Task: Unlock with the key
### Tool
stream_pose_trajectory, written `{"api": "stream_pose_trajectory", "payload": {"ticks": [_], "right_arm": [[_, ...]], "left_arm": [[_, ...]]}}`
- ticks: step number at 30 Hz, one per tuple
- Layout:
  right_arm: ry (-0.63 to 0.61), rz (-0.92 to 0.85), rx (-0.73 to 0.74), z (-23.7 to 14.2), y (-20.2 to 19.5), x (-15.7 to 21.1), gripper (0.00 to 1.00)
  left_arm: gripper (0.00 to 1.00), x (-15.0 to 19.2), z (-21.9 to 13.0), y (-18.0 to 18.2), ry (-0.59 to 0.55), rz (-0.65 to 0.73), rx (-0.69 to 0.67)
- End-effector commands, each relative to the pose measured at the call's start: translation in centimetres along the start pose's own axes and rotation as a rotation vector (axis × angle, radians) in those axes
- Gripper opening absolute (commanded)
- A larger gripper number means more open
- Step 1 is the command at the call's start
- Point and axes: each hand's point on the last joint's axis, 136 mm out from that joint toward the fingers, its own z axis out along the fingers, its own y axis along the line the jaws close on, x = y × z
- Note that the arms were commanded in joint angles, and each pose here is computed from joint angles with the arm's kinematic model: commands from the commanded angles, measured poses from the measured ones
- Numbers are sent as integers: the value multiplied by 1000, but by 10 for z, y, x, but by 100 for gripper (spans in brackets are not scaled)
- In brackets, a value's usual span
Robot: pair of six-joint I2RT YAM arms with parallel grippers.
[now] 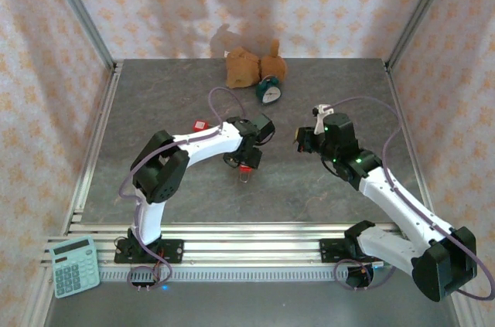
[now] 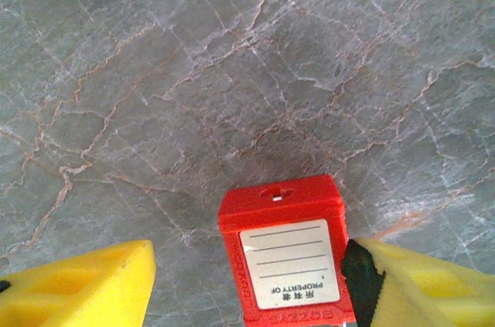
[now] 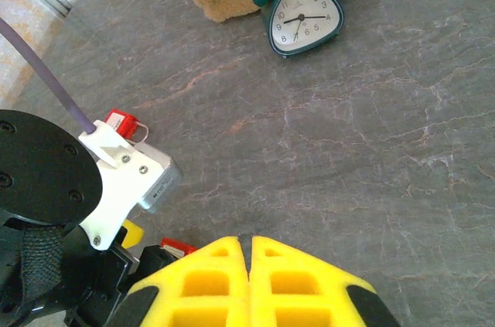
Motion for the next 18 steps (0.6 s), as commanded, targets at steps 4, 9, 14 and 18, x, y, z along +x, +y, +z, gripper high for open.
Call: {"api": "stream_pose_trajectory", "payload": {"ticks": [4, 9, 14, 18], "right_arm": [[-37, -1, 13, -7, -3, -2, 4], [-35, 3, 8, -6, -3, 0, 4], [-36, 3, 4, -6, -2, -1, 4], [-37, 3, 4, -7, -2, -1, 4]], "left_arm": [[68, 28, 1, 10, 105, 46, -76], [68, 21, -19, 7, 64, 36, -36], [68, 18, -32, 6, 46, 43, -18], [68, 21, -36, 4, 48, 46, -10]]}}
